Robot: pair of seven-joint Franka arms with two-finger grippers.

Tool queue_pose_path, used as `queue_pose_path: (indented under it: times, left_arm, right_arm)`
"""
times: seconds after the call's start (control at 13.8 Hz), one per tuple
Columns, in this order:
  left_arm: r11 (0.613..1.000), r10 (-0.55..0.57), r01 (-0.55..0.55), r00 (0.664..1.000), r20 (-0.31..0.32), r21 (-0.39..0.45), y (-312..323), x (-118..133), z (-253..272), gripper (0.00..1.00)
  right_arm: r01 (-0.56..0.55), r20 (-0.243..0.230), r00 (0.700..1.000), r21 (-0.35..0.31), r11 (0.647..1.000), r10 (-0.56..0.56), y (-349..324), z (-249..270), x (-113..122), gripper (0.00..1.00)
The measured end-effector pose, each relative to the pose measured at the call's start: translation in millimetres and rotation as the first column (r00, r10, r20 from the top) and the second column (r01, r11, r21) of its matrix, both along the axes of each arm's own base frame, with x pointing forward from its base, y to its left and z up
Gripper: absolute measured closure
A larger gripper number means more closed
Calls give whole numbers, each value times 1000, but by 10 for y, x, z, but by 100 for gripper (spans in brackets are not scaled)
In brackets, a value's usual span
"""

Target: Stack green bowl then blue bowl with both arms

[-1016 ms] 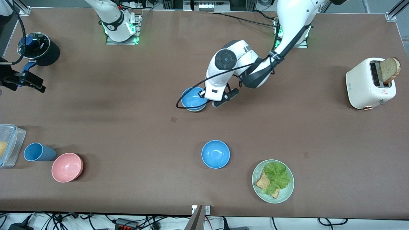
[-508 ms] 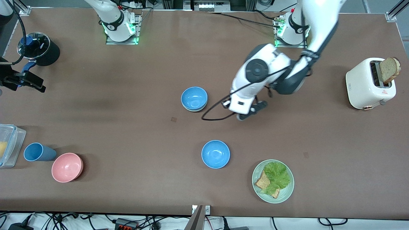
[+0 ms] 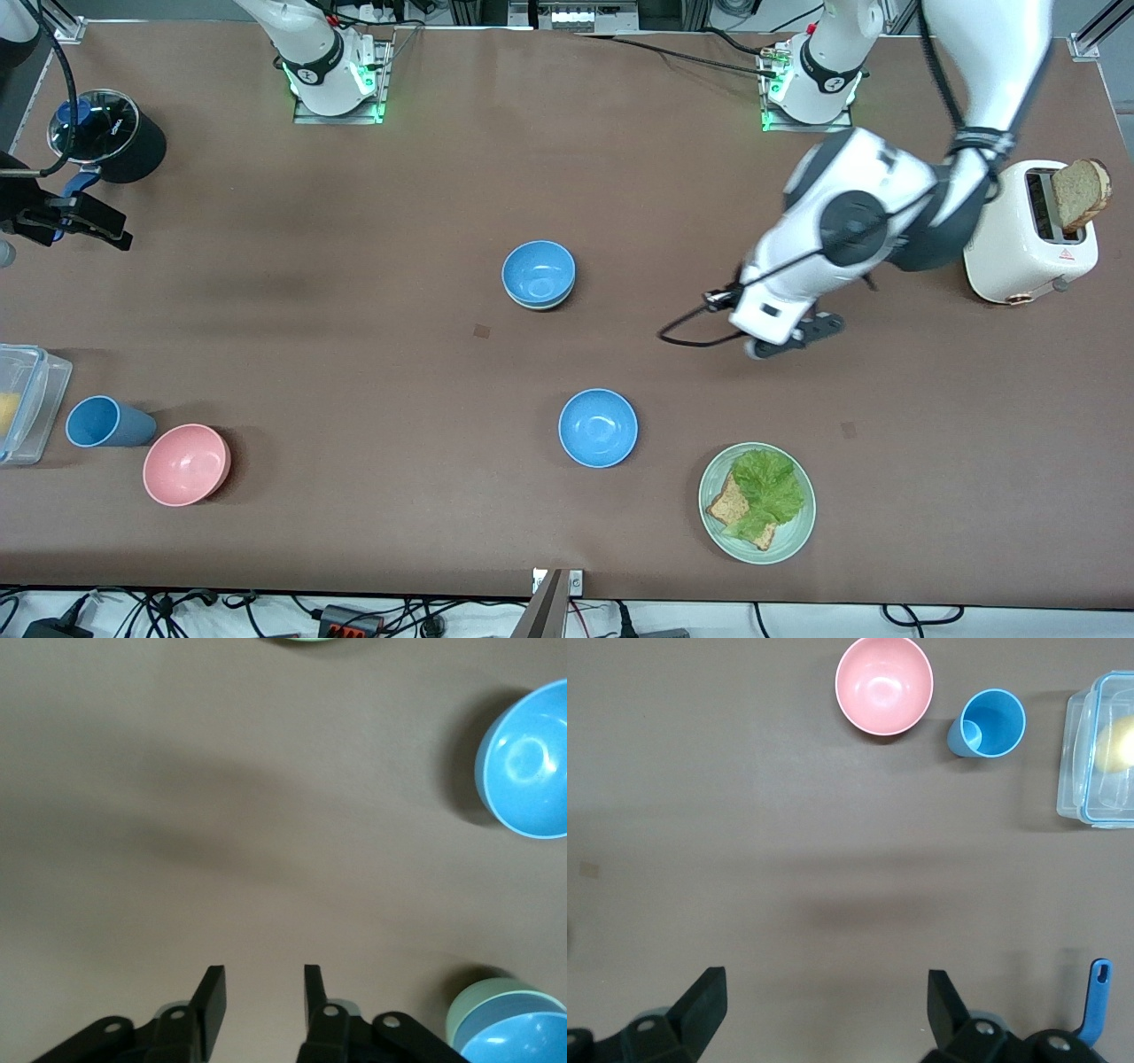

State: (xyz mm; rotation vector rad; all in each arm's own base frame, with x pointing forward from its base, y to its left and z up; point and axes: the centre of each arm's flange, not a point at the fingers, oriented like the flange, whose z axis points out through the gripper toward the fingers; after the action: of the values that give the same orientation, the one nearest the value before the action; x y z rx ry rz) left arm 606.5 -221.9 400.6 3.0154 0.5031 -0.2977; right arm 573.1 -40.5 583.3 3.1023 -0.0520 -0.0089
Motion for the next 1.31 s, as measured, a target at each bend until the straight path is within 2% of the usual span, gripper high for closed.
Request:
queue_pose_path:
  times: [0.22,0.44,0.58,0.65,1.09,1.31]
  left_arm:
    - [996,-85,86,996,36,-13,689,137,196,51]
    - [978,-210,208,975,78,29,1352,130,474,25]
    - [968,-250,246,964,91,51,1573,42,629,6]
    - [966,-255,250,962,97,60,1632,-9,695,0]
    - [963,-264,253,955,137,94,1742,-282,1053,0]
    - [970,-235,223,962,137,99,1924,-309,1067,0]
  right_arm:
    - [0,-1,1000,0,1000,0,0,-1,-1,0]
    - [0,-8,1000,0,1000,0,0,-7,-9,0]
    - [0,-11,1000,1,1000,0,0,-10,-13,0]
    - [0,-12,1000,1,1000,0,0,-10,-13,0]
    - [0,-13,1000,1,1000,0,1,-10,-14,0]
    - [0,-13,1000,1,1000,0,1,-11,-15,0]
